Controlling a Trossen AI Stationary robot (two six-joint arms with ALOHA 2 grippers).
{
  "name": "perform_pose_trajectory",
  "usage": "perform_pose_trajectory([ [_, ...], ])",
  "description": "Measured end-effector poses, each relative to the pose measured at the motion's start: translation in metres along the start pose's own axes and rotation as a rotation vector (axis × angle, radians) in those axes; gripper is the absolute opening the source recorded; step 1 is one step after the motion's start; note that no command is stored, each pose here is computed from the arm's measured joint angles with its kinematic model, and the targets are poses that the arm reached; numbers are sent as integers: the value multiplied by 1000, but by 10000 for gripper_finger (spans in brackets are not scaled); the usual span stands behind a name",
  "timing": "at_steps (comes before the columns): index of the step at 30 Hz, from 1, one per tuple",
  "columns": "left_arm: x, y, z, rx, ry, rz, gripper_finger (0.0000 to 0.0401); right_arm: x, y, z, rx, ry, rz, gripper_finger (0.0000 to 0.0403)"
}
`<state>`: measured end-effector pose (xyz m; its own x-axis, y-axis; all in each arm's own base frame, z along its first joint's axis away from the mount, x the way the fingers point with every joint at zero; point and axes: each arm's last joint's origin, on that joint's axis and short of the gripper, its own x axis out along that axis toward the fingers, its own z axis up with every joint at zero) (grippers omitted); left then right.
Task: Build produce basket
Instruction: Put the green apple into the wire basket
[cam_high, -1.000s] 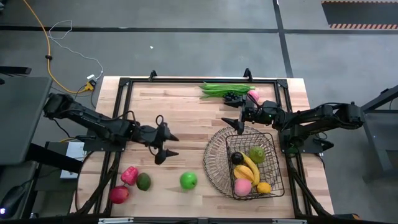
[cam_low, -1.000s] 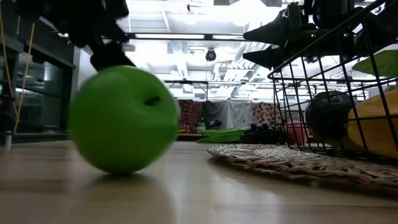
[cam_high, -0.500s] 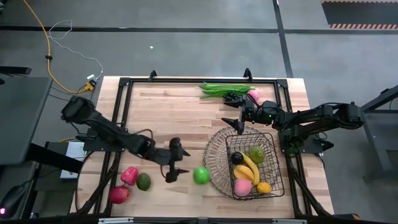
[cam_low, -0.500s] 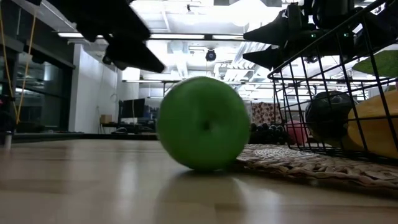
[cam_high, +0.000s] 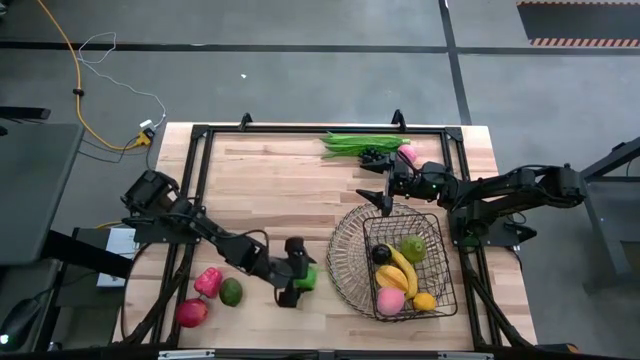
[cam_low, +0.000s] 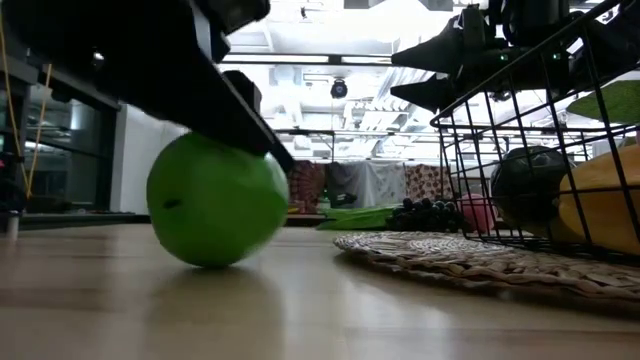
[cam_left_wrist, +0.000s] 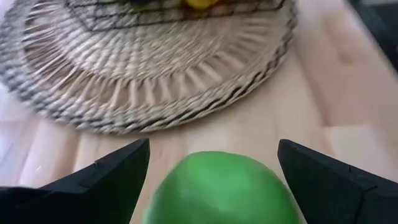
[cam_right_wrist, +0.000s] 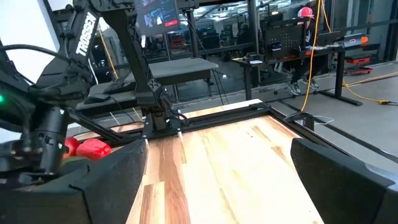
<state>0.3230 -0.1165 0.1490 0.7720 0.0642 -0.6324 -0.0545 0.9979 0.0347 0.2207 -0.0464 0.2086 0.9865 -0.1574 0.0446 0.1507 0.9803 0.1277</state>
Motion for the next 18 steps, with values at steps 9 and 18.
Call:
perform_pose_trajectory([
  [9,-4,4,-5,81,72,38,345,0,0,0,0,0,0,387],
  [18,-23,10,-3,152,161,56,345,0,0,0,0,1,-1,387],
])
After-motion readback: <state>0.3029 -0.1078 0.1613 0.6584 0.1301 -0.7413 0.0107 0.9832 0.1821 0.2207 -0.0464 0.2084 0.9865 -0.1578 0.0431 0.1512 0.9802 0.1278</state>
